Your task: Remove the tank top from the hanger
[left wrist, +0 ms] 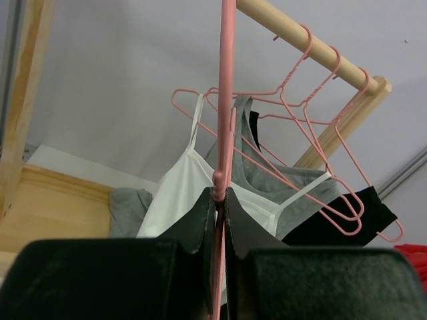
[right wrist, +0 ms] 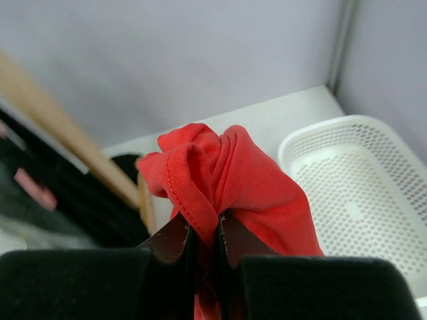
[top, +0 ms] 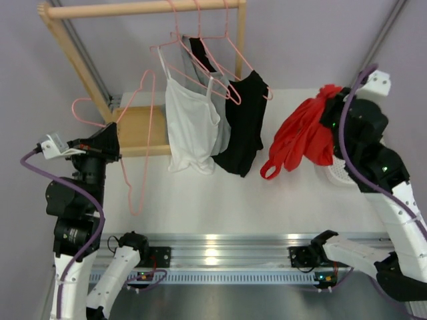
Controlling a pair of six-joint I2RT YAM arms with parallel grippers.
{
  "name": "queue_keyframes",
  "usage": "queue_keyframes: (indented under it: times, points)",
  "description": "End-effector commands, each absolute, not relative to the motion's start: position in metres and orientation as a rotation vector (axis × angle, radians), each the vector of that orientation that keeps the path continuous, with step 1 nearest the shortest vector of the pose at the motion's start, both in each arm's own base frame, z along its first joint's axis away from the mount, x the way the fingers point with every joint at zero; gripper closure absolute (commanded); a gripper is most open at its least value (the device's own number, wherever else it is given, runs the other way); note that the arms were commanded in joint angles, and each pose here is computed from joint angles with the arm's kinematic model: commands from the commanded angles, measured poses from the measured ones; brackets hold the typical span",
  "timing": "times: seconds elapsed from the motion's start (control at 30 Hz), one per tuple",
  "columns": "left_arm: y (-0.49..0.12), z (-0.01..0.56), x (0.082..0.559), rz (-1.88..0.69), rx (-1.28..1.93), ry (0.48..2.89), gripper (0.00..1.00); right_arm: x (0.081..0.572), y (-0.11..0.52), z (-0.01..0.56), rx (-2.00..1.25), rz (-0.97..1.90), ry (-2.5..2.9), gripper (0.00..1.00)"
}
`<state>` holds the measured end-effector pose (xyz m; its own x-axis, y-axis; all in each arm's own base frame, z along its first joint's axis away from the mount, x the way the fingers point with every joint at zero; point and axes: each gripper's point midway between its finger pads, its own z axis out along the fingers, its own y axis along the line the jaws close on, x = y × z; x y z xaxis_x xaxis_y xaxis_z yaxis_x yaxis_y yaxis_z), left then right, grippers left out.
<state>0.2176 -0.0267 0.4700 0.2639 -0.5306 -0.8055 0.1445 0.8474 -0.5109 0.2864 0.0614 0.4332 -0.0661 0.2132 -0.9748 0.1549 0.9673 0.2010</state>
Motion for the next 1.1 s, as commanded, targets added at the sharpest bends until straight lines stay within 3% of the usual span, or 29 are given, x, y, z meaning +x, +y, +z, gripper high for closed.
queue_keyframes:
  times: [0.0, 0.23, 0.57, 0.6, 0.63, 0.67, 0.83, 0.9, 1.07]
  points:
    - [-0.023, 0.475, 0.217, -0.460, -0.379, 1.200, 1.00, 0.297, 0.033, 0.494, 0.348, 0.070, 1.497, 1.00]
    - [-0.019, 0.470, 0.219, -0.420, -0.385, 1.217, 1.00, 0.323, -0.038, 0.563, 0.505, -0.059, 1.339, 1.00]
    - [-0.024, 0.472, 0.236, -0.405, -0.374, 1.270, 1.00, 0.405, -0.140, 0.507, 0.779, 0.067, 1.394, 1.00]
    - [-0.022, 0.474, 0.237, -0.397, -0.377, 1.266, 1.00, 0.408, -0.146, 0.500, 0.798, 0.056, 1.401, 0.70]
    - [-0.018, 0.472, 0.241, -0.372, -0.395, 1.270, 1.00, 0.409, -0.150, 0.494, 0.820, 0.039, 1.405, 0.50]
    - [-0.016, 0.471, 0.244, -0.348, -0.395, 1.278, 1.00, 0.407, -0.151, 0.492, 0.832, 0.033, 1.402, 0.20]
    - [-0.017, 0.464, 0.270, -0.296, -0.392, 1.336, 1.00, 0.400, -0.150, 0.494, 0.832, 0.017, 1.396, 0.13]
    - [-0.020, 0.469, 0.276, -0.307, -0.389, 1.339, 1.00, 0.395, -0.145, 0.494, 0.814, 0.018, 1.403, 0.05]
    - [-0.022, 0.478, 0.307, -0.280, -0.405, 1.365, 1.00, 0.380, -0.120, 0.477, 0.764, 0.093, 1.462, 0.02]
